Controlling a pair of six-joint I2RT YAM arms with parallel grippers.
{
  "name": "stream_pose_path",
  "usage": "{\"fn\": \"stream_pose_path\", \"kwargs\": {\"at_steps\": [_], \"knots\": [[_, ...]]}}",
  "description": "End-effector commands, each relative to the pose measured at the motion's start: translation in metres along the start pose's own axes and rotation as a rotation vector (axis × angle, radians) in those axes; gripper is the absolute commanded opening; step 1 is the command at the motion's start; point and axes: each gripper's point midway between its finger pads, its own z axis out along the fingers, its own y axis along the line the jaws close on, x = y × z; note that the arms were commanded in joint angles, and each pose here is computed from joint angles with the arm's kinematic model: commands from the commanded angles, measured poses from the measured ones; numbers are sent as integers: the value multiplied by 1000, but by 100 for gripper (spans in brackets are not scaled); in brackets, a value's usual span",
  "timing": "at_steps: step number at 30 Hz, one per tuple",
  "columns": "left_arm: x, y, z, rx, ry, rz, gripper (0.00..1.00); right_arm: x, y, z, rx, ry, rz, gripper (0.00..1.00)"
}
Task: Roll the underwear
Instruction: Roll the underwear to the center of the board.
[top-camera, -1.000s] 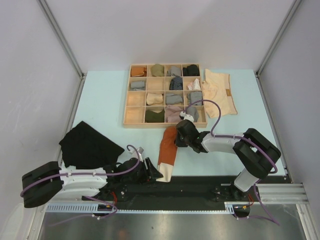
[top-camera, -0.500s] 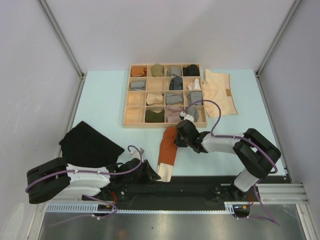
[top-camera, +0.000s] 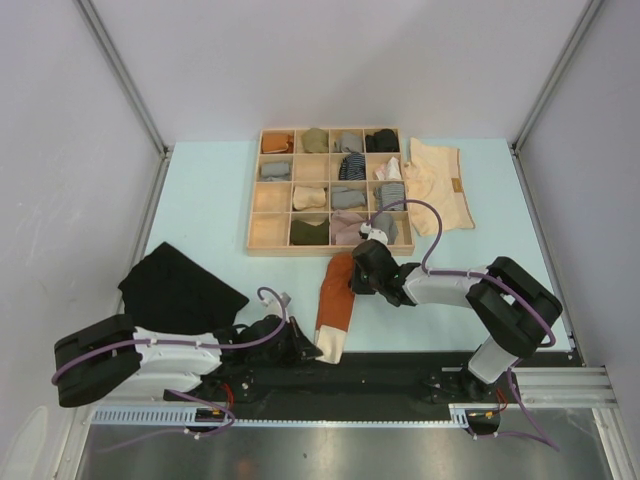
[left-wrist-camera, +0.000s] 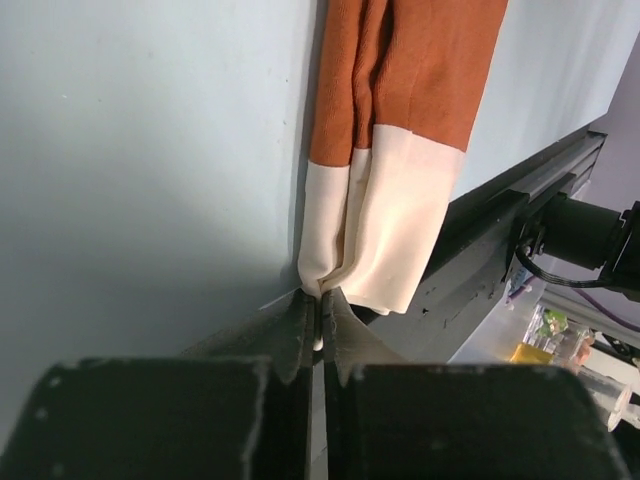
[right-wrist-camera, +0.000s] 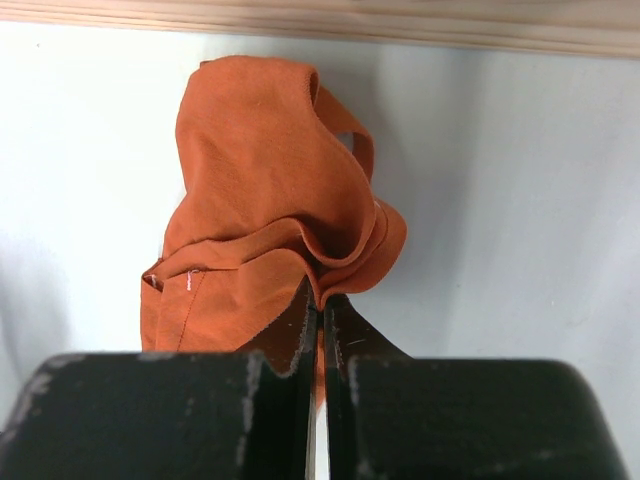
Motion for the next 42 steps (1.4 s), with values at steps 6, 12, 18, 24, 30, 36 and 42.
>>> {"fn": "stream_pose_path", "kwargs": {"at_steps": [6,12,18,24,30,36,42], "knots": [[-52,-54,-13,155,-225,17,0,-16,4,-28,-5,-15,-79,38],[-65,-70,-24,210,-238,25,0,-40,5,-69,-4,-69,-183,73],[-62,-72,-26,231,-197,11,0,-38,23,-102,-160,-134,-282,80],[-48,-72,-32,256,-118,-11,0,15,71,-130,-392,-146,-520,87],[-45,-62,-41,261,-111,-57,0,46,94,-134,-395,-174,-615,90],[-45,-52,-44,261,-120,-90,0,57,119,-143,-370,-281,-661,94],[-46,-54,-45,267,-120,-90,0,74,131,-140,-230,-358,-758,94]]}}
